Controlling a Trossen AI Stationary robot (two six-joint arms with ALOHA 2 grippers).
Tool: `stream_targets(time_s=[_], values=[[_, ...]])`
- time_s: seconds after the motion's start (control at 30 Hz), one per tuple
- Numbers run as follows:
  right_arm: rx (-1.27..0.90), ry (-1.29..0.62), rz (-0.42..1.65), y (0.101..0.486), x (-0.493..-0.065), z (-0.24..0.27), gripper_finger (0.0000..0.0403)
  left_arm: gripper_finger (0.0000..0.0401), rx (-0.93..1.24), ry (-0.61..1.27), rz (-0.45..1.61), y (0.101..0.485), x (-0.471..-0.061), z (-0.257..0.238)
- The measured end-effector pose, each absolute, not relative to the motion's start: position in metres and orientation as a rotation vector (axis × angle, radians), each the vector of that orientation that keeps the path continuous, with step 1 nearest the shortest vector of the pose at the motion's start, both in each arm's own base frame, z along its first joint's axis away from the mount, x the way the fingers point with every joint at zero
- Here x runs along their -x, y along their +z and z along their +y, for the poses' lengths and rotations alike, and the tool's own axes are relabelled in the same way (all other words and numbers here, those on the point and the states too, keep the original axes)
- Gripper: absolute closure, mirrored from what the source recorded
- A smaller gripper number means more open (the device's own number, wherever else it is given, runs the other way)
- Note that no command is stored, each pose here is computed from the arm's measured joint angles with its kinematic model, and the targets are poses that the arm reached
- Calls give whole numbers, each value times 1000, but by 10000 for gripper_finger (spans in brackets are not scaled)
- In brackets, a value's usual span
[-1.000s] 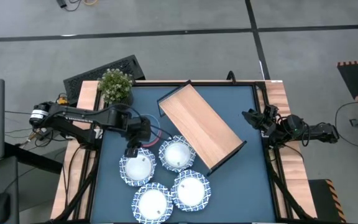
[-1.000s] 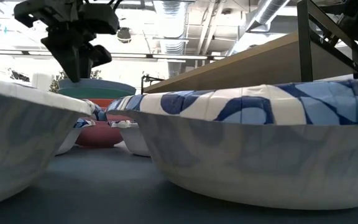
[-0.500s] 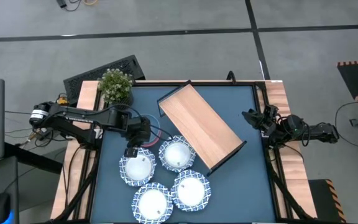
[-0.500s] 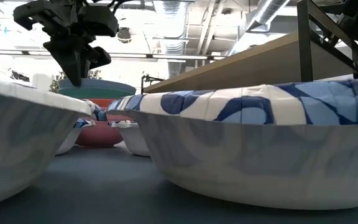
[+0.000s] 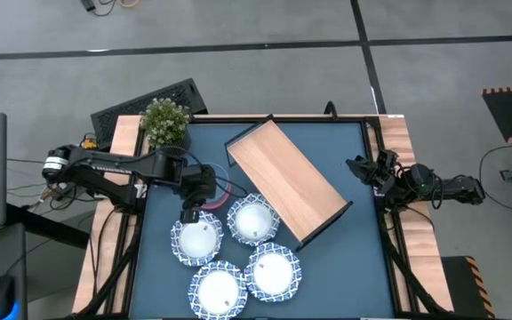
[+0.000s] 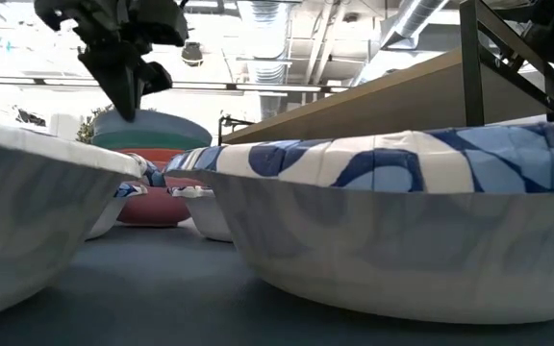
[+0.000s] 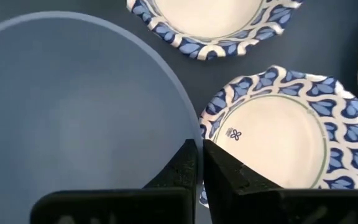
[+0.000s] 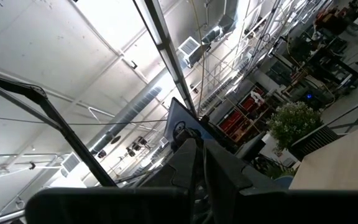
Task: Place and stack plates onto a shelf
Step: Put the blue bowl on the shelf
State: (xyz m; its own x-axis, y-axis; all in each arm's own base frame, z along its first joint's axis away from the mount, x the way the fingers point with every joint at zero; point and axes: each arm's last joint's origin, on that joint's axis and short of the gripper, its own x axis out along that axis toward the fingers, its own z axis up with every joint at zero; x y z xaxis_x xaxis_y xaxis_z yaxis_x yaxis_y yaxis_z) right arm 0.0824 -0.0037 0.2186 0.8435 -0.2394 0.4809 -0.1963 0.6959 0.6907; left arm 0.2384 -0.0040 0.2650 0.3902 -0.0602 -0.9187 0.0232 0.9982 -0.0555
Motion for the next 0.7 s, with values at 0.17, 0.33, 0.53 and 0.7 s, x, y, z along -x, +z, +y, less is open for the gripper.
stream_targets(time_s=[0.17, 0.33, 0.53, 0.7], values=[[-813, -26, -583, 219, -82, -4, 345, 401, 43, -29, 1178, 278, -238, -4], [-812, -26, -583, 219, -82, -4, 345, 401, 23, 34, 1153, 301, -238, -2], [-811, -27, -582, 219, -82, -4, 345, 401, -22, 95, 1092, 338, -236, 0], [-800, -31, -582, 219, -82, -4, 345, 401, -46, 129, 947, 376, -237, 1]])
